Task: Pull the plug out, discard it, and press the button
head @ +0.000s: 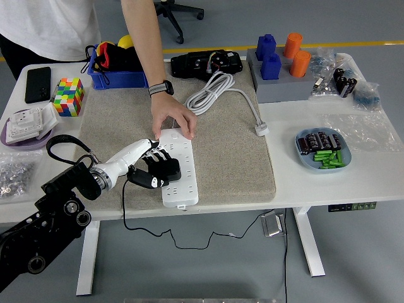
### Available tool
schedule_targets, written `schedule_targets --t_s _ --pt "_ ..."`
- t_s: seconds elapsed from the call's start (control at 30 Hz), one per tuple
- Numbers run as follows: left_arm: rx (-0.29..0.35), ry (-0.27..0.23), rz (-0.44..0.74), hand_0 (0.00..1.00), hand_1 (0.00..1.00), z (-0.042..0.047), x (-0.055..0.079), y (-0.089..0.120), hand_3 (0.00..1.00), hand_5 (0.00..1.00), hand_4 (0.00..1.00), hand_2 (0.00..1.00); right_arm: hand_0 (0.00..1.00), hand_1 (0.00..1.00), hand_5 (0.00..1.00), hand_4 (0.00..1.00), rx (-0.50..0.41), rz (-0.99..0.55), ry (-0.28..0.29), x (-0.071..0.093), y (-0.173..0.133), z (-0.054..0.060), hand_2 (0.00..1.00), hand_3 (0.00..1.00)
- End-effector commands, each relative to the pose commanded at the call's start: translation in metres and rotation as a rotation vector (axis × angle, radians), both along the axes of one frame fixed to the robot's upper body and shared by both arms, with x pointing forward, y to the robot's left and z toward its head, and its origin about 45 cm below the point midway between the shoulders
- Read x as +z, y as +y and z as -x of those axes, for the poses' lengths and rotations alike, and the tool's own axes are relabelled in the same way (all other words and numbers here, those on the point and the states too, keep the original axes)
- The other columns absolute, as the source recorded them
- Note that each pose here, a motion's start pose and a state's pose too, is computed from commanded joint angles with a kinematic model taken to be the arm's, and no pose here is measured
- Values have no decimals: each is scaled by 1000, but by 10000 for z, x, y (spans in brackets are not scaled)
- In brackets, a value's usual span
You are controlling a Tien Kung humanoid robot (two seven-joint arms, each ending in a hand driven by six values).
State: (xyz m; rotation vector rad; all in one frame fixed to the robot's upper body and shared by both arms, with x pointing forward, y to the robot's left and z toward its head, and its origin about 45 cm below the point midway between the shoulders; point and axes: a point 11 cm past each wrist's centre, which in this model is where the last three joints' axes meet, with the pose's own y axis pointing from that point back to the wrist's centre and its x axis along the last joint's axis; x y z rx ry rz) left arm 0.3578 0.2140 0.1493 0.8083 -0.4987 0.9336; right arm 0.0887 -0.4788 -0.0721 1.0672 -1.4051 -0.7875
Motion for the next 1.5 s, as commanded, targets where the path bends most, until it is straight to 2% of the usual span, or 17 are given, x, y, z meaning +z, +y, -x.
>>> schedule_targets --t_s 0.2,0.53,0.67,0.8,0.9,0.97,1.0,1.17,1.2,1.37,1.4,1.5 --pt "3 -18 11 395 319 -21 43 28 536 2 665 356 756 705 645 772 0 0 0 -1 3 1 717 728" --pt "46 -53 80 403 317 -123 228 120 528 2 667 349 756 705 644 773 3 1 3 -2 1 5 717 728" --pt "100 -75 107 407 317 -223 303 253 523 2 661 346 756 705 646 773 5 0 1 1 3 -11 717 729" --pt "186 -105 83 416 320 -362 335 520 526 2 659 346 756 705 647 773 7 2 1 6 -5 -15 717 728" --pt "238 -99 59 416 320 -414 285 696 526 2 659 346 756 705 647 773 8 4 4 7 -12 -8 717 728" --pt "271 -77 31 416 320 -423 205 807 526 2 659 346 756 705 647 773 7 4 4 7 -13 -5 717 728" --pt "282 -66 27 444 343 -419 170 842 550 2 653 369 756 705 646 773 8 3 4 6 -12 -4 717 728" --pt "298 -29 21 444 343 -374 31 889 550 2 653 369 756 705 646 773 7 4 8 3 -14 12 717 728" --pt "298 -26 21 581 451 -368 18 886 577 2 688 464 756 705 646 773 7 4 8 3 -15 16 717 728" --pt "287 -26 29 581 451 -353 -3 856 577 2 688 464 756 705 646 773 7 3 7 4 -14 14 717 728" --pt "286 -26 28 634 584 -353 -2 856 621 2 745 569 756 705 646 773 7 3 7 4 -13 13 717 728" --pt "286 -15 24 634 584 -352 -15 870 621 2 745 569 756 705 646 773 6 2 6 1 -7 15 717 728"
